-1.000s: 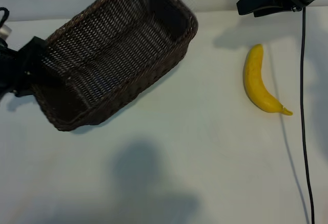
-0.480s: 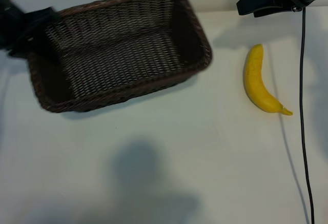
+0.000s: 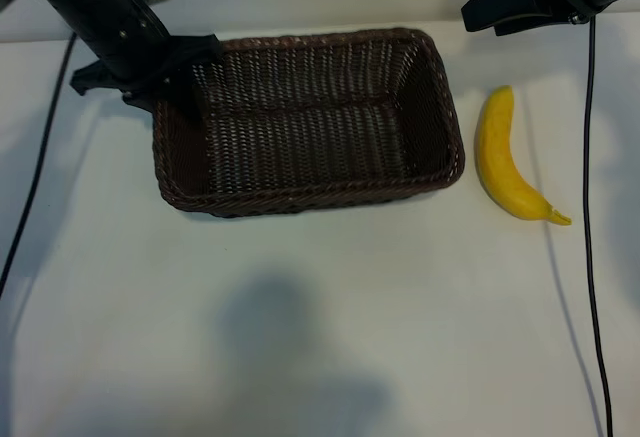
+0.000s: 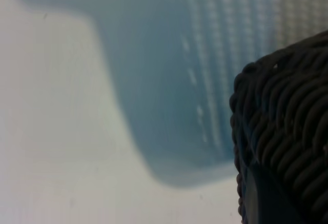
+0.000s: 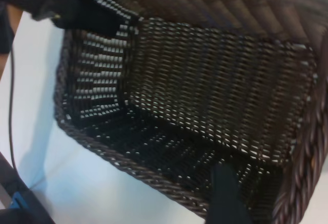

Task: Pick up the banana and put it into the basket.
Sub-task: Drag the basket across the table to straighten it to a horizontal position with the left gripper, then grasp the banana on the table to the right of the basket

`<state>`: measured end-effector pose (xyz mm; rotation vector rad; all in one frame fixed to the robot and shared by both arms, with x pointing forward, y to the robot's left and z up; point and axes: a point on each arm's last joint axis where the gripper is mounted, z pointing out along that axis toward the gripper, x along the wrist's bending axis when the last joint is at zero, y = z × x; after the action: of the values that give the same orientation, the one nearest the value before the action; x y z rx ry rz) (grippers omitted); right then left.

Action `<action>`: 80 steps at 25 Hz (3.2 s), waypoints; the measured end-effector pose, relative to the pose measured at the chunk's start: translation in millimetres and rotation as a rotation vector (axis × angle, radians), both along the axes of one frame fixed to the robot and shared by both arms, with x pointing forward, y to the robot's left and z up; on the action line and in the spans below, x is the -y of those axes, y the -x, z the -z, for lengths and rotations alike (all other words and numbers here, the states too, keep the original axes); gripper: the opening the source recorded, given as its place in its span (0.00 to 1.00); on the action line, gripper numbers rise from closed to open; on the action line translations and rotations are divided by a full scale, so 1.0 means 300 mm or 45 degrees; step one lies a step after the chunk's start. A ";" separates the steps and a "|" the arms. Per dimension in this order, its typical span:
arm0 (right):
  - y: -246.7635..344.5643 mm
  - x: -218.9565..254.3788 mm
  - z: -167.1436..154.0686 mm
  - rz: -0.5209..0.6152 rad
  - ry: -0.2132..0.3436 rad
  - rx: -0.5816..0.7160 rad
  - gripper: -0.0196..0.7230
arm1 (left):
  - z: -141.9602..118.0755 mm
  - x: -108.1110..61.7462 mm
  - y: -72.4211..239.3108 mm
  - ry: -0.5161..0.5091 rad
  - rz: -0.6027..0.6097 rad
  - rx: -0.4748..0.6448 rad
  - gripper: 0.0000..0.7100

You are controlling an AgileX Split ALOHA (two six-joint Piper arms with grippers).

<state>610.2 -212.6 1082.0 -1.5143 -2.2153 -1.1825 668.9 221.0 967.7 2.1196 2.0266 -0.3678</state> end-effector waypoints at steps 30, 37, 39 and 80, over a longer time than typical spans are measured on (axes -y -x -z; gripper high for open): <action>-0.001 0.000 0.000 0.002 0.000 0.001 0.68 | 0.133 0.052 -0.029 0.079 0.121 -0.053 0.28; -0.001 0.000 0.000 0.002 0.000 0.001 0.68 | 0.133 0.053 -0.029 0.082 0.120 -0.053 0.28; -0.001 0.000 0.000 0.002 0.000 0.001 0.68 | 0.133 0.053 -0.029 0.083 0.119 -0.054 0.28; 0.000 -0.003 -0.003 0.004 -0.018 -0.002 0.68 | -0.206 -0.046 0.371 0.559 0.109 0.157 0.68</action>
<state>610.3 -211.8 1082.9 -1.5133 -2.1995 -1.1951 557.6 234.9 1029.6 1.9048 1.6112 -0.6144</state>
